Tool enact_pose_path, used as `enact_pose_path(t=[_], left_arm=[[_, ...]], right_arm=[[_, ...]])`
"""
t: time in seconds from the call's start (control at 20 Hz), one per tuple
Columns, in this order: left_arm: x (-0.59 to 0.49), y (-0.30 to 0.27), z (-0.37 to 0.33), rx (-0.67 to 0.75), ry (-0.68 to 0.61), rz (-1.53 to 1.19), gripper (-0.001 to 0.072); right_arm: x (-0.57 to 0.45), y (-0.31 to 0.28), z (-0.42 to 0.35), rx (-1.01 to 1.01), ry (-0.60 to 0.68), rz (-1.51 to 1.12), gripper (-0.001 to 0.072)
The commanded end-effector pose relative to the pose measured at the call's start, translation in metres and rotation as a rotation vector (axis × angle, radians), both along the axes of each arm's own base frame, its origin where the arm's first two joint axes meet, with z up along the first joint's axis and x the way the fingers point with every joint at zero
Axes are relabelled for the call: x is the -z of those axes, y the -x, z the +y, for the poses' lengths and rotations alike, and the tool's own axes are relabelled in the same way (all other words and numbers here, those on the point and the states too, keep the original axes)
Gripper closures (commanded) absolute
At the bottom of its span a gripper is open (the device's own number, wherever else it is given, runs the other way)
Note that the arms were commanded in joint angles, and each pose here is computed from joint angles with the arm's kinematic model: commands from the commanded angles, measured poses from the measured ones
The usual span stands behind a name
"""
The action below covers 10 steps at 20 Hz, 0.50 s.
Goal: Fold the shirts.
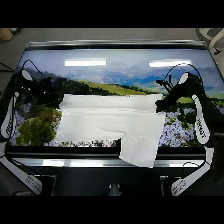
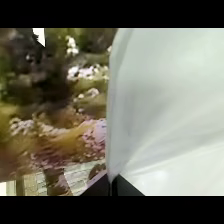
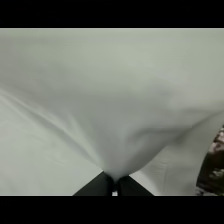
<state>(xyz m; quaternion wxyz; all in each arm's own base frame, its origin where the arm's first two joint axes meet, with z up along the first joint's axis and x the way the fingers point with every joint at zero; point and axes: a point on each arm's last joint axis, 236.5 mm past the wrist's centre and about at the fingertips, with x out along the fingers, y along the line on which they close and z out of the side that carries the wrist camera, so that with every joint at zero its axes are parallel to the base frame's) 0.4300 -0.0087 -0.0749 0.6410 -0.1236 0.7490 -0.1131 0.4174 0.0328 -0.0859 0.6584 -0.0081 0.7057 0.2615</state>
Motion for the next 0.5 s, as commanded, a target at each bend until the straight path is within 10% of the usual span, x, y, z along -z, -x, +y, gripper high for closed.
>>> enact_pose_path(t=[0.0, 0.45], left_arm=[[0.0, 0.003, -0.001, 0.006, -0.001, 0.014, 0.068], [-0.003, 0.03, -0.006, 0.024, 0.016, 0.13, 0.0681]], right_arm=[[0.001, 0.0, 0.002, 0.016, -0.004, 0.002, 0.0691], [-0.001, -0.004, -0.004, 0.013, 0.019, -0.024, 0.0691]])
